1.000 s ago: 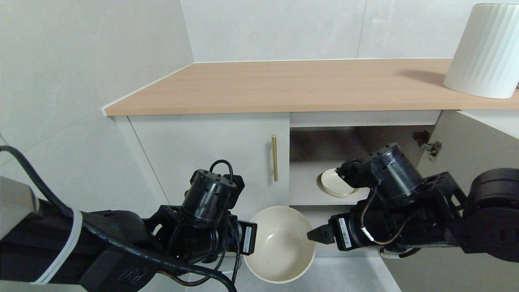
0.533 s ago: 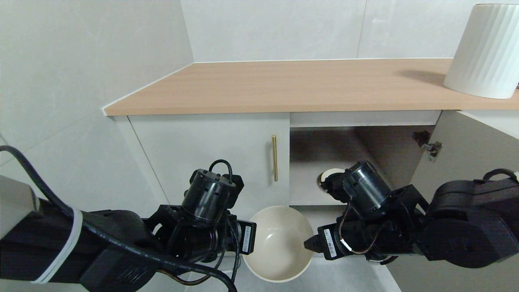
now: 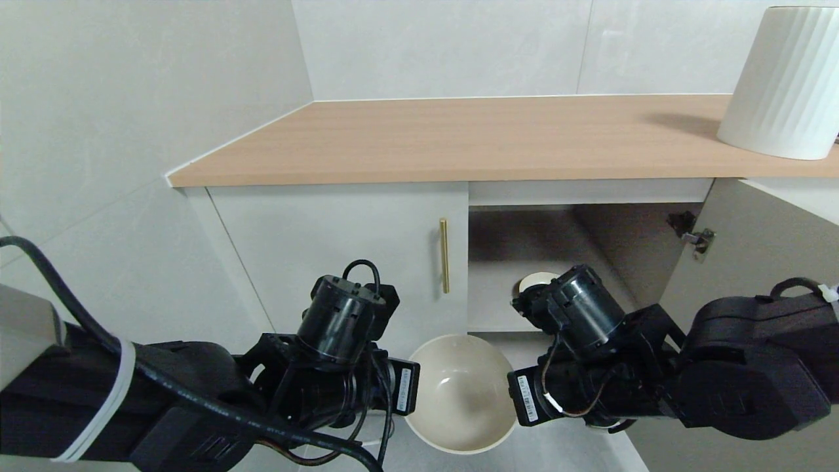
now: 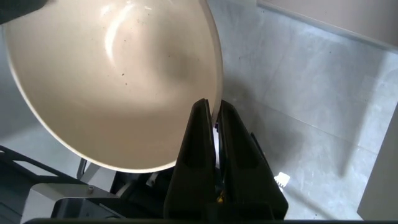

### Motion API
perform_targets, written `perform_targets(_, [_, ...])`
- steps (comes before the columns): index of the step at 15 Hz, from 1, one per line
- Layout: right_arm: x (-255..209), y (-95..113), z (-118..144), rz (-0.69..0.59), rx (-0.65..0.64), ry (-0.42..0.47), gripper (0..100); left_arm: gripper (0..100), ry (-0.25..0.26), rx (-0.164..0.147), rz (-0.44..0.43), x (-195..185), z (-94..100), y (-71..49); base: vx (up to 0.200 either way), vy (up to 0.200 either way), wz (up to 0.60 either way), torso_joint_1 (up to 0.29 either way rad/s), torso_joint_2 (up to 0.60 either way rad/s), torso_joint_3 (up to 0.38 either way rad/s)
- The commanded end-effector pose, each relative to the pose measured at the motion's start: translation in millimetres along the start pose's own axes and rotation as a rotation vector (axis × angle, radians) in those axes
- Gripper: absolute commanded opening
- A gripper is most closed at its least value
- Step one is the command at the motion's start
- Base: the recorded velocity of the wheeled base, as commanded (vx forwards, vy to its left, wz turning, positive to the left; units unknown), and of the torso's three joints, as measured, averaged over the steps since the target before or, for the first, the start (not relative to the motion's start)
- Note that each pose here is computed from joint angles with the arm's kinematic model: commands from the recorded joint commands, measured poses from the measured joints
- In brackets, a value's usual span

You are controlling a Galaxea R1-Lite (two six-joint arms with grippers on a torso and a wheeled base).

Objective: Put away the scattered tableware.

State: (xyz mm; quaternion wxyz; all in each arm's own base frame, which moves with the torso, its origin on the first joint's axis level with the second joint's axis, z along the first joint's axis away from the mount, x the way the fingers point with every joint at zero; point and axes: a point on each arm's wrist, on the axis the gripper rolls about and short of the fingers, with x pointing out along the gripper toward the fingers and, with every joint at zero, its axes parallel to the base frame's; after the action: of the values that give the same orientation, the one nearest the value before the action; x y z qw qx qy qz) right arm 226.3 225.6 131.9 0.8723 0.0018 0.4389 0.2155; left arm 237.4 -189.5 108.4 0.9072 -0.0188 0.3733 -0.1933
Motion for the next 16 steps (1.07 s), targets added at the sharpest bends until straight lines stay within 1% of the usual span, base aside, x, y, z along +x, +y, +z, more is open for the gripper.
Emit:
perform_targets(1, [0.8, -0.1, -0.6, -0.004, -0.001, 0.005, 0, 0, -0.002, -0.001, 0.003, -0.4, 0.2, 0.2, 0.0, 0.0, 0.0, 0.0, 0.0, 0.0])
perform_targets(3, [0.8, -0.1, -0.6, -0.004, -0.003, 0.005, 0, 0, -0.003, -0.001, 0.003, -0.8, 0.5, 0.1, 0.0, 0.0, 0.0, 0.0, 0.0, 0.0])
perform_targets(4, [1.3, -0.2, -0.8, -0.004, -0.001, 0.006, 0, 100, -0.005, -0.001, 0.002, -1.3, 0.7, 0.1, 0.0, 0.0, 0.0, 0.0, 0.0, 0.0])
perform_targets(10, [3.6, -1.1, -2.0, -0.012, -0.001, 0.013, 0, 100, -0.009, -0.007, 0.002, -1.3, 1.7, -0.2, 0.0, 0.0, 0.0, 0.0, 0.0, 0.0])
perform_targets(12, [3.4, -4.2, -0.4, -0.019, 0.012, 0.009, 0, 100, -0.038, -0.012, -0.007, -1.3, 3.8, -1.0, 0.0, 0.0, 0.0, 0.0, 0.0, 0.0])
perform_targets(13, [4.0, -10.0, 2.4, -0.036, 0.038, 0.0, 0, 100, -0.047, -0.013, -0.009, -1.7, 4.4, -0.6, 0.0, 0.0, 0.0, 0.0, 0.0, 0.0])
perform_targets(15, [12.8, -26.9, 10.9, -0.093, 0.123, -0.075, 0, 100, -0.058, -0.015, -0.012, -4.2, 5.8, -0.3, 0.0, 0.0, 0.0, 0.0, 0.0, 0.0])
perform_targets(16, [18.9, -38.1, 12.7, -0.133, 0.165, -0.126, 0, 100, -0.065, -0.016, -0.015, -6.4, 6.7, -0.4, 0.0, 0.0, 0.0, 0.0, 0.0, 0.0])
